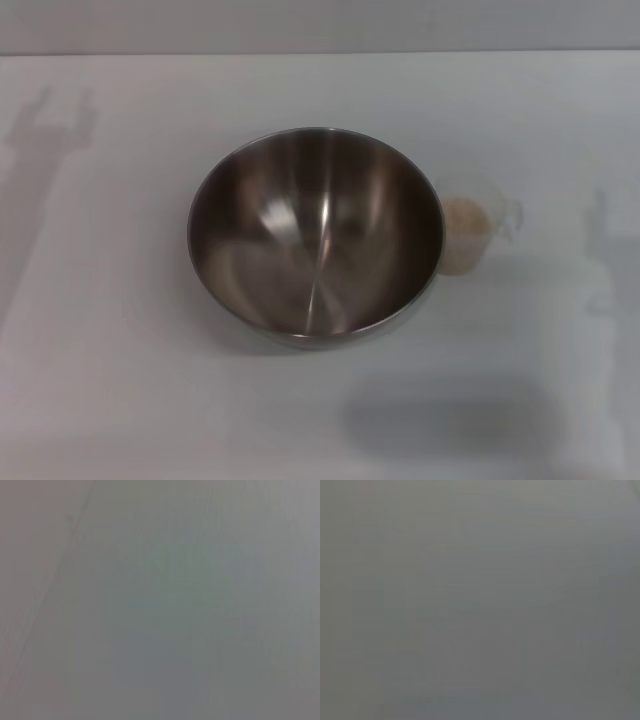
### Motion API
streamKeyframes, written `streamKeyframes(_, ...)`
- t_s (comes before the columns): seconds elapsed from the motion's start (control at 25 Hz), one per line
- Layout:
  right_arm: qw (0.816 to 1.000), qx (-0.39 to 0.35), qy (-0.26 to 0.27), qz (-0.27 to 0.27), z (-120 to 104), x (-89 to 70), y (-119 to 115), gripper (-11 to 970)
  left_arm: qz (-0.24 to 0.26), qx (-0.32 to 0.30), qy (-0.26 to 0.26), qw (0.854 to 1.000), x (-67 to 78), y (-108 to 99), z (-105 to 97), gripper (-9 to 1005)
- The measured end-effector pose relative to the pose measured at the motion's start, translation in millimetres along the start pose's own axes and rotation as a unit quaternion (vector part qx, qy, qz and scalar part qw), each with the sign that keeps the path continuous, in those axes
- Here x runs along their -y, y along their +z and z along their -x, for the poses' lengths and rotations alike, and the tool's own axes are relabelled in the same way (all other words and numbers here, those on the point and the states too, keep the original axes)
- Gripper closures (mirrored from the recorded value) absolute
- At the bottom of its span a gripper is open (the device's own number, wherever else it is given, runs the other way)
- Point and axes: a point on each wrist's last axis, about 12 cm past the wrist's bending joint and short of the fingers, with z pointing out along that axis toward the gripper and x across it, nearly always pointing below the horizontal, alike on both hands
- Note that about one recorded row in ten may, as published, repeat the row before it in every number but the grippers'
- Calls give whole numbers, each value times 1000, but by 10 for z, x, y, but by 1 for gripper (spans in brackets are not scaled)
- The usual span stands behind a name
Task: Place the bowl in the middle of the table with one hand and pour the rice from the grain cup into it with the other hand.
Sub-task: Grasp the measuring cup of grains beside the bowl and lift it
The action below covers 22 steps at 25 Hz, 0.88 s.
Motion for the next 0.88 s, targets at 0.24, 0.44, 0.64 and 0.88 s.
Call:
streamKeyframes(0.24,998,-52,-20,12,-53,-41,-282,294,1,1,6,1000,-28,9,11,451)
streamKeyframes(0.44,995,-88,-37,30,-119,-76,-412,294,1,4,16,1000,-32,-2,21,451)
streamKeyframes(0.64,991,-117,-53,43,-191,-53,-489,294,2,8,17,1000,-35,-29,28,451)
streamKeyframes(0.88,986,-142,-56,60,-258,-66,-516,295,3,9,17,1000,-38,-51,27,451)
